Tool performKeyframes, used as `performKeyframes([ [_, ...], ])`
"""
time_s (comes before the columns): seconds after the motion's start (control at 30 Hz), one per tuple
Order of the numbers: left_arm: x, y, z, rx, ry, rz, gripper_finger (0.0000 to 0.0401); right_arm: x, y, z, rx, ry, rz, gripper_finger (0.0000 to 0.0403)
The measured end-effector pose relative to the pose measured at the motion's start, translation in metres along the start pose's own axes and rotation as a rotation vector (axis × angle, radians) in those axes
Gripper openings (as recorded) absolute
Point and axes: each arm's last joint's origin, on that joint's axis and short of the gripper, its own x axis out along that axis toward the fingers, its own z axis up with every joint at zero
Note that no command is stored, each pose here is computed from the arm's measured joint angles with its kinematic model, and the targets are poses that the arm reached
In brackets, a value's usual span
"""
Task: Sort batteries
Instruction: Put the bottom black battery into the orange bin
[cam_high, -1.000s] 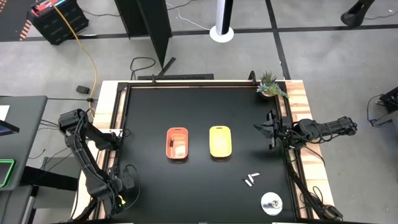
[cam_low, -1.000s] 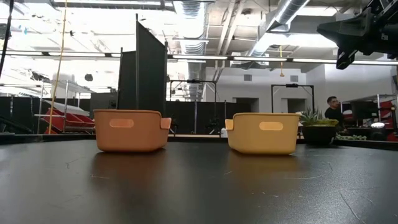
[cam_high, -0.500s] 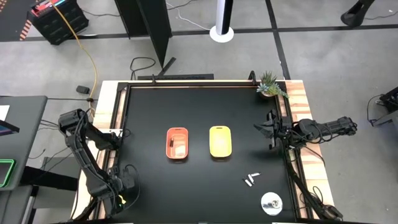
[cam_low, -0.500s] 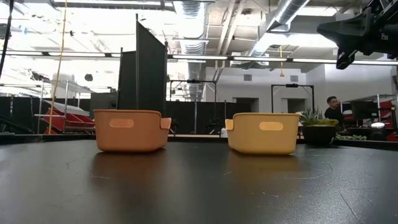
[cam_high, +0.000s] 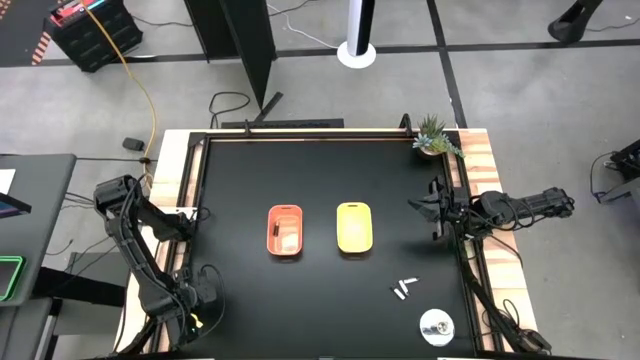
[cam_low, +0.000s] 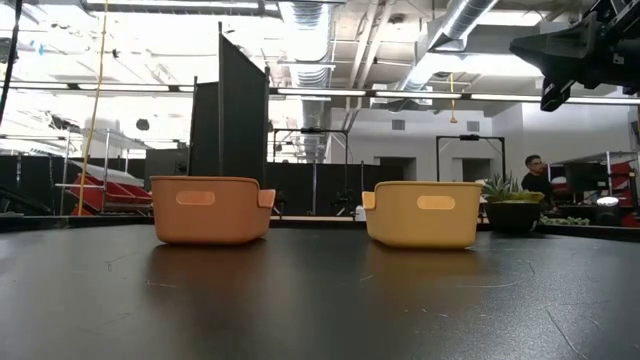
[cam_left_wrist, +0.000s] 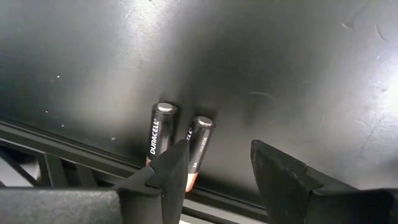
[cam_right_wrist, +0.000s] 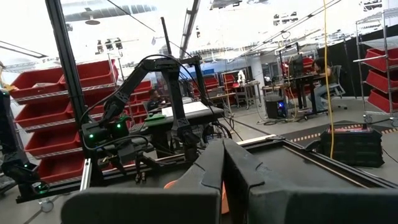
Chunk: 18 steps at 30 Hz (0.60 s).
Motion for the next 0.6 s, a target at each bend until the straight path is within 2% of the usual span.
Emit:
performKeyframes([
  [0.6, 0.0003, 0.0010, 0.0000, -0.012, 0.001, 0.009, 0.0169, 0.0000, 0.0000, 0.0000, 0.000, 0.000, 0.000, 0.0029],
])
